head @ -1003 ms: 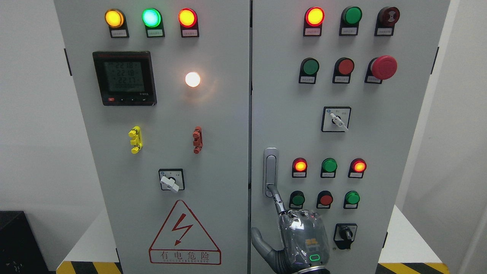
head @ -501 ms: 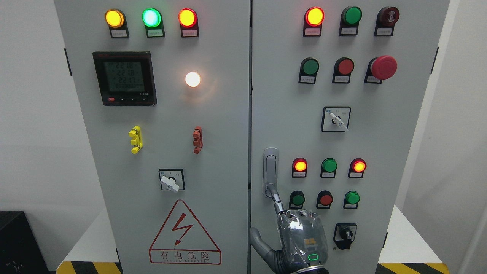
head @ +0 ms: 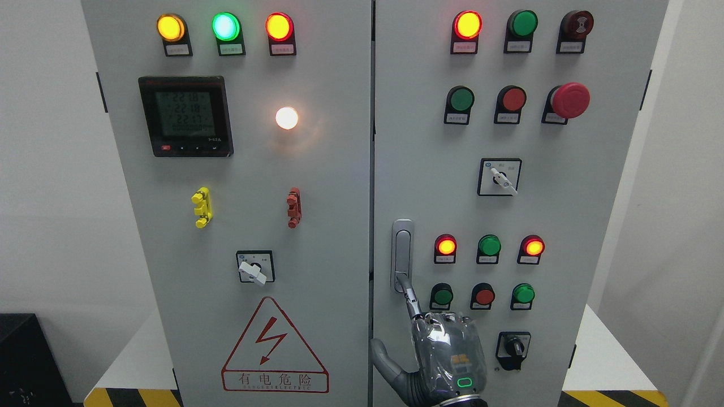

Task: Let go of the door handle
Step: 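Close the right hand fingers around the silver door handle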

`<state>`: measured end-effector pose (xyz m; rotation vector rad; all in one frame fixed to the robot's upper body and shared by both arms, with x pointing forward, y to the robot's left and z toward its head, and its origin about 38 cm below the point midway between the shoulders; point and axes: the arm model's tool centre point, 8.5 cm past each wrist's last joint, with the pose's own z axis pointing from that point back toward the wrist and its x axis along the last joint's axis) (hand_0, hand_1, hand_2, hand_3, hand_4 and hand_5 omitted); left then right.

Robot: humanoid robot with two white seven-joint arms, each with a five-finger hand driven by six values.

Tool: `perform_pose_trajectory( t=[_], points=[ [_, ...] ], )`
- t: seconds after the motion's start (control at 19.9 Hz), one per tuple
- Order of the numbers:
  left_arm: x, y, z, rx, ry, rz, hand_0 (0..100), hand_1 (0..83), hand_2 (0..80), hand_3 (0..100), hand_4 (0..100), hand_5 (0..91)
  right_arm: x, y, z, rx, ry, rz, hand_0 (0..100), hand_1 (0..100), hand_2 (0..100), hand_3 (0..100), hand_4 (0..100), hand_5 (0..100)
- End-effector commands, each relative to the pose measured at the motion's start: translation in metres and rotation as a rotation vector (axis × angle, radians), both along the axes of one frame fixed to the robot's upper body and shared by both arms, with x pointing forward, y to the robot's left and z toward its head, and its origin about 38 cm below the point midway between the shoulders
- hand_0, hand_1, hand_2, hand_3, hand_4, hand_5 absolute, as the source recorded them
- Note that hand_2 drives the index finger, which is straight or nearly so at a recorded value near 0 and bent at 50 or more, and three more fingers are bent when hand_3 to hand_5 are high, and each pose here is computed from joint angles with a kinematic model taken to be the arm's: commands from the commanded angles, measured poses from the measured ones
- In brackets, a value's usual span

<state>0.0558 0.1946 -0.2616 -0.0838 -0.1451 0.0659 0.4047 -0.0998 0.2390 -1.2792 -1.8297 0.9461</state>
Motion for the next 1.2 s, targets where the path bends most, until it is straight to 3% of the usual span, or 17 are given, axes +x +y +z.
perform_pose_trajectory(
  t=[0.0, 1.15],
  points=[
    [0.0068, -0.0003, 0.0003, 0.002, -0.020, -0.021, 0, 0.0, 2.5, 9, 1, 0.0, 0.0005, -0.0007, -0.0023, 0.003, 0.012, -0.011, 30, 23, 0, 100, 100, 99],
    [0.0068, -0.0003, 0.0003, 0.002, -0.020, -0.021, 0, 0.0, 2.2, 9, 1, 0.0, 0.0001, 0.0017, -0.0058, -0.005, 0.042, -0.003, 31, 24, 0, 100, 100, 99]
  ],
)
